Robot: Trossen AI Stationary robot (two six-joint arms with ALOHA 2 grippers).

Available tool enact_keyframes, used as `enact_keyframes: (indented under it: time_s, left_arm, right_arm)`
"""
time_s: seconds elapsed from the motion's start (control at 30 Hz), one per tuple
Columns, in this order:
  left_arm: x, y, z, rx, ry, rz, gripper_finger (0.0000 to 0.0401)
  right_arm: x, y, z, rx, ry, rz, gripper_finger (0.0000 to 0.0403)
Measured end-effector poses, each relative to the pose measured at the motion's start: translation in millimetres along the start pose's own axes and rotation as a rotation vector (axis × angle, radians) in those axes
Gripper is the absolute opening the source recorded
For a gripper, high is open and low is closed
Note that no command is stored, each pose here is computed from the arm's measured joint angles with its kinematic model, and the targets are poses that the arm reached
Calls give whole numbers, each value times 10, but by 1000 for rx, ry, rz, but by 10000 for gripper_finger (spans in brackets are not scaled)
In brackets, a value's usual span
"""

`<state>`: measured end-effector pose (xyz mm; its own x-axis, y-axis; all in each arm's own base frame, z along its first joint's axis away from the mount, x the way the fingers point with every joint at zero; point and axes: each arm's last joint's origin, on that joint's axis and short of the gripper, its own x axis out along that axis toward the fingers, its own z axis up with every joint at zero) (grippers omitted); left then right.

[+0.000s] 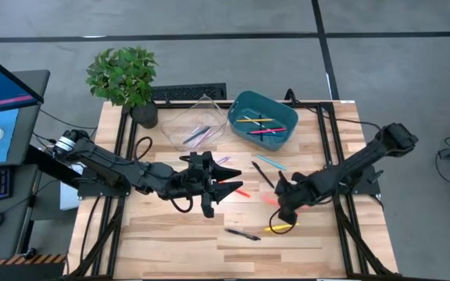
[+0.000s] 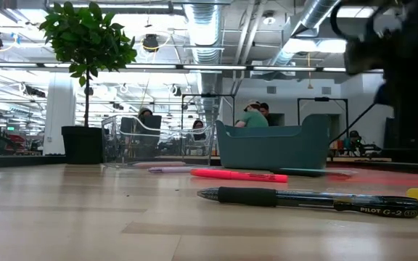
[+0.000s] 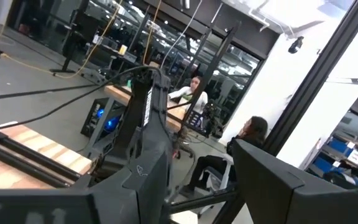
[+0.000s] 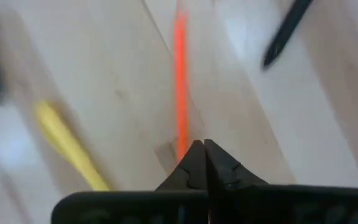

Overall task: Sort pens & pencils
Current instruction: Put the orange colored pencil into the blue bin

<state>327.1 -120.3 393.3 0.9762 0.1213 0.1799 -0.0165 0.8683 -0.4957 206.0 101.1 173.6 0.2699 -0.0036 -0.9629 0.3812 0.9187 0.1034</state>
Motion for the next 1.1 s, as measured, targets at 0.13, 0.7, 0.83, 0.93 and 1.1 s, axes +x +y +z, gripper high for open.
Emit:
enact_keyframes:
  time_s: [0.13, 0.7, 0.83, 0.93, 1.1]
  left_arm:
    - [-5, 0, 9, 6, -1, 3, 173]
    - [-82, 65, -51, -16, 146, 68, 173]
    - [-86, 70, -53, -19, 152, 73, 173]
    - [-86, 70, -53, -19, 152, 73, 173]
    - [-90, 63, -57, -27, 154, 72, 173]
  right_arm:
    - [-195, -29, 71, 19, -131, 65, 2]
    - [-286, 398, -174, -326, -234, 256, 99]
    - [-68, 603, -175, -352, -362, 192, 150]
    - [60, 675, -121, -344, -489, 114, 180]
    - [193, 702, -125, -327, -472, 94, 190]
